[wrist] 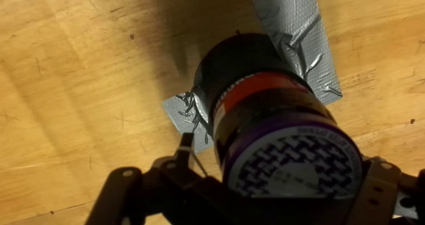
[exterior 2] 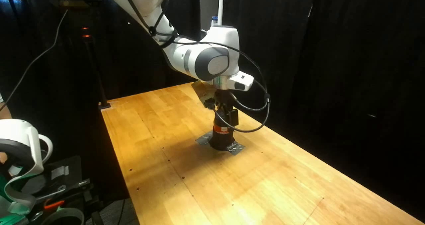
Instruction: Put a rubber band around the cup
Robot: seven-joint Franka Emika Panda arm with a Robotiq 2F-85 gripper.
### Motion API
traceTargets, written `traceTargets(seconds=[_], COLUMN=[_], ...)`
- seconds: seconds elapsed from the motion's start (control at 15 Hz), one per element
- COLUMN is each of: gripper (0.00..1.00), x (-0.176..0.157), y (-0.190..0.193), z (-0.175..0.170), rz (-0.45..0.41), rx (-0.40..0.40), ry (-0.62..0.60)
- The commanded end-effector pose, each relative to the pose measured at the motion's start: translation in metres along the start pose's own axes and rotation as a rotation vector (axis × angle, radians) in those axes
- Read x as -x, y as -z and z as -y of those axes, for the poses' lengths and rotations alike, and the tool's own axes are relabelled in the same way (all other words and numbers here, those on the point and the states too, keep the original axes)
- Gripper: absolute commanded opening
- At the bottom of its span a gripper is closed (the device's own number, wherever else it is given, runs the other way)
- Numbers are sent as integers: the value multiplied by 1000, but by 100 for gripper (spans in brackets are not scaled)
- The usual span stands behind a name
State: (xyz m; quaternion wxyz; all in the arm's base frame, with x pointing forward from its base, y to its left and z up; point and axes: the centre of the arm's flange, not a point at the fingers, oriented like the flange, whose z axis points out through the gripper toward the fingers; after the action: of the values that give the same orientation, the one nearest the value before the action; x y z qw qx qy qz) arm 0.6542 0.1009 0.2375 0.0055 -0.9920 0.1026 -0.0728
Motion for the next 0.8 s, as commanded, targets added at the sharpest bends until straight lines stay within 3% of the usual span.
traceTargets(seconds=[0.0, 0.73], gripper=[100, 100], x=[35, 79], y=[13, 19], z=[-22, -38], rz=[42, -6], rx=[-24, -86], ry=[-21, -49])
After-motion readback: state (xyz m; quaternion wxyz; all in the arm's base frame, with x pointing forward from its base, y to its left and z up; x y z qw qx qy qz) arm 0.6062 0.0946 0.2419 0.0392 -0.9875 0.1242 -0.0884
